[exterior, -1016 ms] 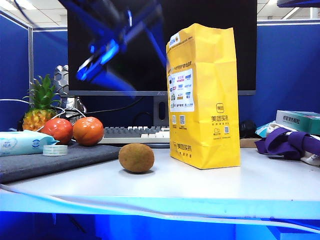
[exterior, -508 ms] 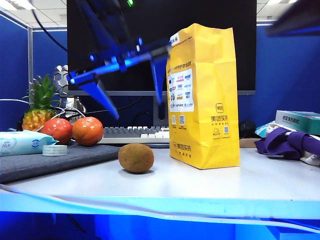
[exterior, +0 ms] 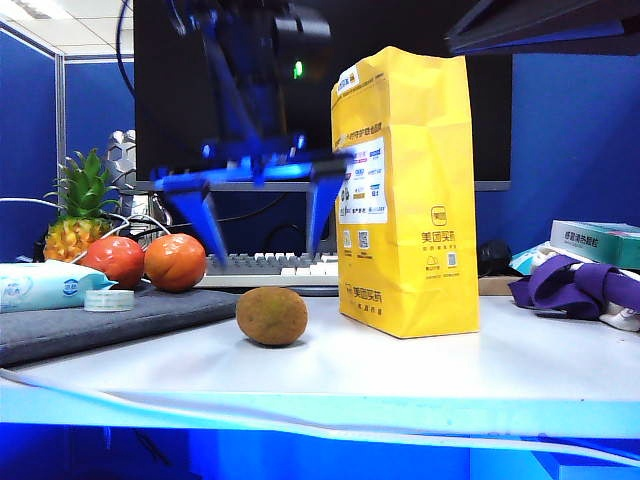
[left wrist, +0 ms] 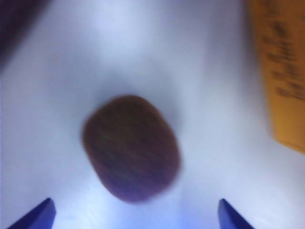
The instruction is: Pick up the kiwifruit and throw it into the yellow paper bag.
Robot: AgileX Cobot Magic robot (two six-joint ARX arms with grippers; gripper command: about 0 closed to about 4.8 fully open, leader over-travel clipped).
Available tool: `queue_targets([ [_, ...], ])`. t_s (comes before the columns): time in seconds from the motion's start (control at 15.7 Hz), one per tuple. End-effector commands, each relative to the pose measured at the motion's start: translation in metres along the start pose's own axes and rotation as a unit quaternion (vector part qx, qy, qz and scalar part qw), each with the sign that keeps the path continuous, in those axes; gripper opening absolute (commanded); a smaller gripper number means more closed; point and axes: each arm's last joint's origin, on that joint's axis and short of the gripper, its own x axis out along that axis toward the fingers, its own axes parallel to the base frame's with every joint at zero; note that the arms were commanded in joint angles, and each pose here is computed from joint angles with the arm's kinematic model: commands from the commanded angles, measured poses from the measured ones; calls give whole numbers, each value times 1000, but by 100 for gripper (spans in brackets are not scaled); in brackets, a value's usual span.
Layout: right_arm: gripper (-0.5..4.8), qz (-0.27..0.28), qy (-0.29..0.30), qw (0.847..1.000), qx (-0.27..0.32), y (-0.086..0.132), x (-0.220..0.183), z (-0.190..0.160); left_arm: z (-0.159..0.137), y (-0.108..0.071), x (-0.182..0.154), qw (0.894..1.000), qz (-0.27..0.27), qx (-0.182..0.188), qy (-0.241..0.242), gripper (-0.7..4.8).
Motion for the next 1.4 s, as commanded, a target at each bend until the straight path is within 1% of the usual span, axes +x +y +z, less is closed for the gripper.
queue_targets([
  [0.06, -1, 25, 1, 1000, -13, 10, 2, 2, 2, 6, 17, 999, 30, -27, 26, 479],
  [0.13, -1, 22, 3, 1000, -15, 12, 3, 1, 2, 6, 21, 999, 32, -26, 27, 479],
  [0.32, -1, 12, 8, 1000, -26, 14, 4, 0, 7, 2, 30, 999, 5, -23, 22, 479],
  [0.57, -1, 11, 10, 1000, -26, 14, 4, 0, 8, 0, 42, 999, 0, -21, 29, 479],
  [0.64, -1, 11, 10, 1000, -26, 13, 4, 0, 10, -2, 43, 1000, -9, -22, 18, 479],
  [0.7, -1, 5, 11, 1000, -26, 13, 4, 0, 12, -6, 43, 999, -36, -20, 13, 478],
  [0.76, -1, 5, 11, 1000, -26, 13, 4, 0, 13, -8, 43, 998, -52, -17, 12, 389],
  [0.83, -1, 6, 11, 1000, -26, 13, 4, 0, 14, -8, 43, 998, -59, -5, 13, 232],
  [0.89, -1, 6, 11, 1000, -26, 13, 4, 0, 13, -8, 43, 998, -56, 11, 16, 103],
  [0.95, -1, 5, 13, 1000, -26, 13, 4, -1, 11, -5, 43, 998, -45, 46, 23, 56],
  [1.02, -1, 6, 14, 1000, -25, 13, 4, -1, 12, -4, 44, 997, -41, 54, 22, 56],
  [1.08, -1, 6, 18, 1000, -24, 13, 4, -2, 12, -3, 44, 998, -31, 57, 21, 56],
  [1.21, -1, 6, 23, 999, -23, 13, 4, -3, 11, -1, 44, 997, -27, 61, 26, 50],
  [1.33, -1, 1, 23, 999, -23, 13, 4, -3, 13, -3, 40, 992, -33, 120, 19, 37],
  [1.4, -1, -15, 23, 999, -24, 12, 4, -3, 15, -4, 34, 984, -35, 176, 11, 21],
])
